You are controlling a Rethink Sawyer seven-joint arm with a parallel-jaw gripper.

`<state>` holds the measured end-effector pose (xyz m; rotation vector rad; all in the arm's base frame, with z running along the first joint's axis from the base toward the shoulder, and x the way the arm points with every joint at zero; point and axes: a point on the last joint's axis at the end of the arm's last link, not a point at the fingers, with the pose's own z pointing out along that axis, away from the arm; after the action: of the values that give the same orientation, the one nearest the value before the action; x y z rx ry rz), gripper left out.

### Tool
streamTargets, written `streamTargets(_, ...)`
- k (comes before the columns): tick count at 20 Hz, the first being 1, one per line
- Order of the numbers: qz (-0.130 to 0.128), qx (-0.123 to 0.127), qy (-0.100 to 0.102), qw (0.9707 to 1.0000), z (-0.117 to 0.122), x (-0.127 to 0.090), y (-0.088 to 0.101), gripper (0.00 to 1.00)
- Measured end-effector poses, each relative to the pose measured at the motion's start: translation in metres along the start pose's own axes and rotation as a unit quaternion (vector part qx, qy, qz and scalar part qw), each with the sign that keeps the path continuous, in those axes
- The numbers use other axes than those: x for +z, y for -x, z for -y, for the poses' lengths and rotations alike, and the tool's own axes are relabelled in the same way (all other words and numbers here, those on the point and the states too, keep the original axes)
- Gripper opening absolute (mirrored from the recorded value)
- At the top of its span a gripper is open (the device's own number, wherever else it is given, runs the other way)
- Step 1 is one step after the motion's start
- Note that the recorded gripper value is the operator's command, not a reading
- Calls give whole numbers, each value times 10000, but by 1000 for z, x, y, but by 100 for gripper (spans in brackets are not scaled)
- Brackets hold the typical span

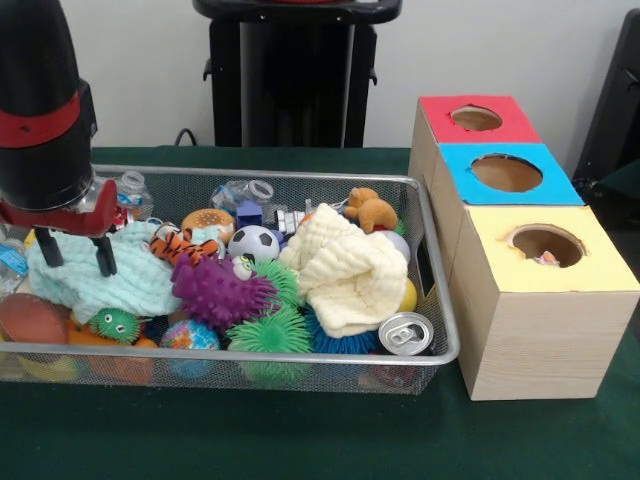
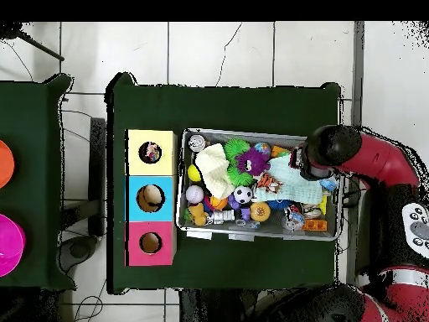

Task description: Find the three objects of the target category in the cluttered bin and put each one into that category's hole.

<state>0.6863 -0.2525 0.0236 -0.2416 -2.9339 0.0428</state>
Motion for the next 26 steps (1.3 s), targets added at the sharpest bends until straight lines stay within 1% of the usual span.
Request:
streamTargets(8,-4,-28,-45,10000,1,1,0,100)
streamTargets(14,63,-17,-54,10000,2,6,4,100)
streamTargets(15,86,-18,-55,9999,2,8,5,100)
streamTargets(19,396,-47,-92,9992,0,34,13,100)
streamTargets(20,424,-50,-94,9990,-1,36,14,100)
streamTargets(21,518,-60,-91,9986,-3,48,15,100)
streamTargets(22,542,-65,-85,9985,-4,54,15,100)
streamTargets(24,537,-64,-79,9985,-4,59,14,100)
streamTargets(26,553,-57,-98,9984,-2,57,15,100)
